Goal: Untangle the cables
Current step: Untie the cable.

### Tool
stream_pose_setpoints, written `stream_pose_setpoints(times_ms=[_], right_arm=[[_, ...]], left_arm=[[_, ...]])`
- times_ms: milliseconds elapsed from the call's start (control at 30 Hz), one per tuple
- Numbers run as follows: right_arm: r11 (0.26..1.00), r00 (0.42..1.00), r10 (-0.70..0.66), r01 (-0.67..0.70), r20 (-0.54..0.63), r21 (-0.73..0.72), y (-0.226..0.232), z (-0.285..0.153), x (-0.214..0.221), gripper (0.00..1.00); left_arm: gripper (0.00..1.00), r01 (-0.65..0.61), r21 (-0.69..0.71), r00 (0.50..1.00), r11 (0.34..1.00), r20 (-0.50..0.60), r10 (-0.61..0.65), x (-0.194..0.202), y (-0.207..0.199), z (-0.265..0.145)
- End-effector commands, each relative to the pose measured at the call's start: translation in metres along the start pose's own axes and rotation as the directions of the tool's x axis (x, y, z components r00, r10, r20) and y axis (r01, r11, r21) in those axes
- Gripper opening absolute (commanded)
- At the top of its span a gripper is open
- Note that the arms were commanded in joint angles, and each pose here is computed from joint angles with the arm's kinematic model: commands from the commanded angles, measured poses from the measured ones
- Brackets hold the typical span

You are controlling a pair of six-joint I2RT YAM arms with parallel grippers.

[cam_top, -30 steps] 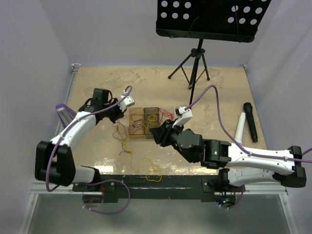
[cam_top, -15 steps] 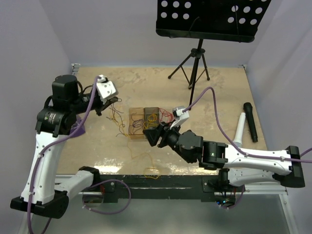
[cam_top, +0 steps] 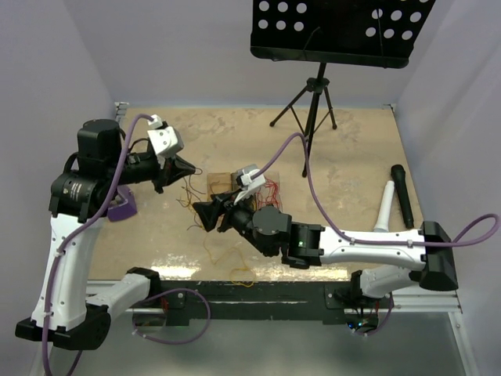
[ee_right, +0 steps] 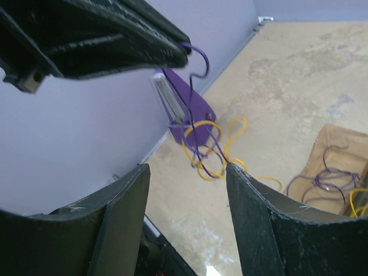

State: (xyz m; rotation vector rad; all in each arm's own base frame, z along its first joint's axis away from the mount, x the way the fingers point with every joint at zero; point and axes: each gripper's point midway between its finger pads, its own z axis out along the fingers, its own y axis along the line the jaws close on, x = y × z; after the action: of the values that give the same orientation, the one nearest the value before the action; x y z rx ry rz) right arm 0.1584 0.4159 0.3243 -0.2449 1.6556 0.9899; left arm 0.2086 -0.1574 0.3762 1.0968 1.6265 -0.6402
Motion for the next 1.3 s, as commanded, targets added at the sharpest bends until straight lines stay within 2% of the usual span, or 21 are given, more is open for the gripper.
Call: stream_pose_setpoints(times_ms=[0,100,367,500,633,867,1100,1267], right_arm=[[0.998,0.987,0.045,-0.037,0.155,-0.055,0.031,0.014,-0.047,0.6],[0.998,0.984,0.046,-0.036,0.174,-0.06,0.041,0.026,-0.048,0.58],[0.996,0.971,0.066,-0.079,0.231,0.049,0.032,0.05,-0.043,0.52],[0.996,0.978,0.069,-0.077,0.197,0.033,0.036,0.058,-0.028,0.45],[0.997,0.992,0.071,-0.073,0.102,0.018,0.031,0.062,0.014,0.4],[0.986,0.996,0.069,-0.06,-0.051,0.154,-0.029,0.051,0.106,0.46],[0.973,0.985,0.099,-0.066,-0.143,0.221,-0.064,0.033,0.158,0.48],[0.967,0.971,0.132,-0.082,-0.197,0.242,-0.081,0.022,0.188,0.48]], left_arm=[[0.0,0.031,0.048,0.997,0.998,0.067,-0.034,-0.025,-0.016,-0.009],[0.0,0.032,0.047,0.995,0.998,0.089,-0.036,-0.033,-0.018,-0.013],[0.0,0.041,0.094,0.99,0.995,0.13,-0.053,-0.052,-0.031,-0.021],[0.0,0.052,0.105,0.989,0.993,0.132,-0.065,-0.053,-0.032,-0.021],[0.0,0.037,0.089,0.988,0.995,0.144,-0.05,-0.06,-0.031,-0.024],[0.0,-0.021,0.021,0.97,1.0,0.243,0.015,-0.113,-0.021,-0.041],[0.0,-0.071,-0.102,0.917,0.992,0.386,0.105,-0.174,-0.013,-0.069],[0.0,-0.096,-0.237,0.851,0.967,0.485,0.203,-0.214,-0.009,-0.098]])
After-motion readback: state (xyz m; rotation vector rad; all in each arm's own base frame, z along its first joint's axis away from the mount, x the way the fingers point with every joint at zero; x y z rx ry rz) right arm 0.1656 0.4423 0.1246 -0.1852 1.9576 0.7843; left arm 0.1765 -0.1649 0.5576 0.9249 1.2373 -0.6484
